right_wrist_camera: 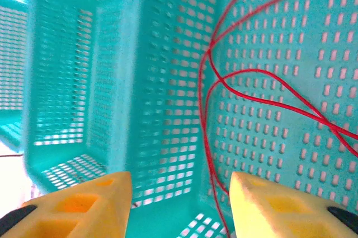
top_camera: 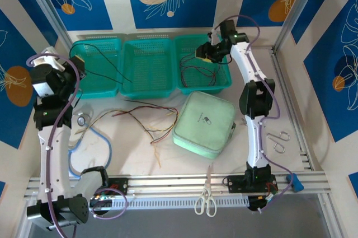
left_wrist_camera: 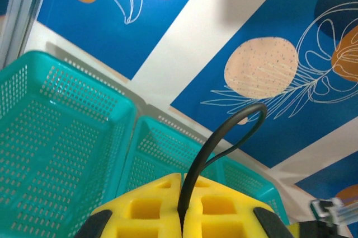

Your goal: Untangle the cables

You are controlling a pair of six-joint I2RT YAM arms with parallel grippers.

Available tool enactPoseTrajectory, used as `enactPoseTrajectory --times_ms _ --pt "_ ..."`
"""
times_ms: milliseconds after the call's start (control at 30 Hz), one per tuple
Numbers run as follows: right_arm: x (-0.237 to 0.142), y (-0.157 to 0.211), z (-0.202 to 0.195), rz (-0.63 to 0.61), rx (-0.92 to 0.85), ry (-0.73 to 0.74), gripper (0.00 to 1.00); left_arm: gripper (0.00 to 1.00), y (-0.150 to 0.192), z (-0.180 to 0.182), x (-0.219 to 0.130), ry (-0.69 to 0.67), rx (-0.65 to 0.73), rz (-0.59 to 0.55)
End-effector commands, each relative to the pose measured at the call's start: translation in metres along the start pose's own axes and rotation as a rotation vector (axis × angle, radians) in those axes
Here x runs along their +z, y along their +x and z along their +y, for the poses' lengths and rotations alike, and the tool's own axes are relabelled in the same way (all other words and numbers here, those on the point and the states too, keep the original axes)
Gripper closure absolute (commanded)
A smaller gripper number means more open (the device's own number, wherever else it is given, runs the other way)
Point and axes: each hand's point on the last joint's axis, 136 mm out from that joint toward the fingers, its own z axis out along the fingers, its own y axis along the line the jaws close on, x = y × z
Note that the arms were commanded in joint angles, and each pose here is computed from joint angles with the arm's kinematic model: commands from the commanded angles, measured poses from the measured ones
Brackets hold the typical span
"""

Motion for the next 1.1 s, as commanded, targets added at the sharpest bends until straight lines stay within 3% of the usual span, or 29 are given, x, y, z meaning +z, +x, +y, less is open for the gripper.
enactPoseTrajectory --times_ms 0,200,367,500,733,867,1067 --pt "-0.028 0.001 0.013 -0.026 -0.006 -0.046 0.49 1.00 -0.023 -0.012 -0.007 -0.022 0.093 -0.057" --pt "-0.055 0.009 0.032 -0.082 -0.028 -0.100 0.48 1.00 -0.042 -0.012 -0.004 -0.117 0.247 -0.113" --pt "-0.073 0.017 0.047 -0.094 -0.048 -0.133 0.48 1.00 -0.056 -0.011 0.011 -0.152 0.264 -0.143" --pt "-0.085 0.023 0.056 -0.113 -0.069 -0.152 0.47 1.00 -0.056 -0.001 0.026 -0.235 0.309 -0.159" --pt "-0.101 0.022 0.066 -0.123 -0.100 -0.161 0.47 1.00 -0.057 -0.001 0.040 -0.373 0.510 -0.256" --pt "-0.107 0.015 0.069 -0.130 -0.108 -0.165 0.47 1.00 -0.066 -0.006 0.044 -0.370 0.563 -0.312" --pt "-0.116 0.009 0.078 -0.136 -0.124 -0.181 0.47 1.00 -0.042 0.018 0.067 -0.426 0.587 -0.246"
